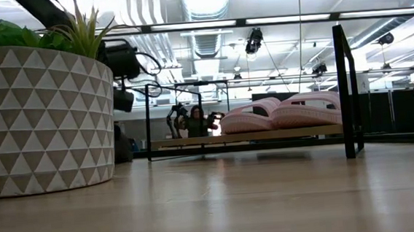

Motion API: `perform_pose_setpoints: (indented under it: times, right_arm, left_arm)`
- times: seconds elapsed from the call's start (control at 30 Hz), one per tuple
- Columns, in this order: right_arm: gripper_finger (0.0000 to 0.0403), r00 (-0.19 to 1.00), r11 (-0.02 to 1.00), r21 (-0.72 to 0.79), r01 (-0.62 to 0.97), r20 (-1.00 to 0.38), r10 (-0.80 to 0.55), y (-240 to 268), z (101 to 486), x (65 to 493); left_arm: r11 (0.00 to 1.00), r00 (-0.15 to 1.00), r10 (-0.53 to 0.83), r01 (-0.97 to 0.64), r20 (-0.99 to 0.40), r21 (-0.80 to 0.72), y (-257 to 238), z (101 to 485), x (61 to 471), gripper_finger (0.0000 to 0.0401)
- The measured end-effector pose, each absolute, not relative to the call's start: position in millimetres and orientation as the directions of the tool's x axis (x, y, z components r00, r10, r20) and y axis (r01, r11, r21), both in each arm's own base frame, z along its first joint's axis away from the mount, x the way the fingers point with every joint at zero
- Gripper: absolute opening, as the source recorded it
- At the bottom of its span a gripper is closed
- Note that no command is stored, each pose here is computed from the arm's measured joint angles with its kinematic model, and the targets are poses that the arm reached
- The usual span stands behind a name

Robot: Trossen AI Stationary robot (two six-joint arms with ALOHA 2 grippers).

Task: Pick and place slides into the shelf
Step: Put the top black slide on the shelf

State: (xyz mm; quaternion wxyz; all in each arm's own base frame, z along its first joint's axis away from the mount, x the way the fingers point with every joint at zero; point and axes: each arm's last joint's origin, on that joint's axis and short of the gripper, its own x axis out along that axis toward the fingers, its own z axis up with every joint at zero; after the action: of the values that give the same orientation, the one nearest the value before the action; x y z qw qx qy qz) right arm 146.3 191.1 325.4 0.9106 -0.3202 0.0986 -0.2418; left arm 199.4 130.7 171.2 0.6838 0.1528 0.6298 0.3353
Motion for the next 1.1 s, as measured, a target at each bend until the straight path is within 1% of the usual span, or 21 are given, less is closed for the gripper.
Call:
perform_pose_setpoints:
  times: [0.17,0.27,0.43,0.7,0.9,1.1]
  right_arm:
    - [0.0187,0.864,0.682,-0.625,0.381,-0.023,-0.504,191,327,146]
    - [0.0187,0.862,0.677,-0.623,0.392,-0.008,-0.507,190,329,146]
    - [0.0187,0.861,0.683,-0.609,0.404,0.001,-0.509,186,334,143]
    - [0.0187,0.861,0.708,-0.569,0.419,0.001,-0.509,176,344,138]
    - [0.0187,0.861,0.715,-0.557,0.423,0.001,-0.509,173,346,136]
    - [0.0187,0.861,0.714,-0.559,0.422,0.001,-0.509,173,346,136]
  left_arm:
    - [0.716,0.040,0.679,-0.257,-0.733,0.649,127,193,193,0.0008]
    - [0.709,0.052,0.690,-0.252,-0.722,0.659,123,207,185,0.0003]
    - [0.657,0.106,0.746,-0.276,-0.658,0.701,116,238,171,0.0002]
    - [0.588,0.224,0.808,-0.357,-0.545,0.726,102,280,151,0.0001]
    - [0.572,0.321,0.819,-0.390,-0.476,0.721,91,309,150,0.0001]
    - [0.571,0.443,0.796,-0.329,-0.411,0.752,82,340,164,0.0000]
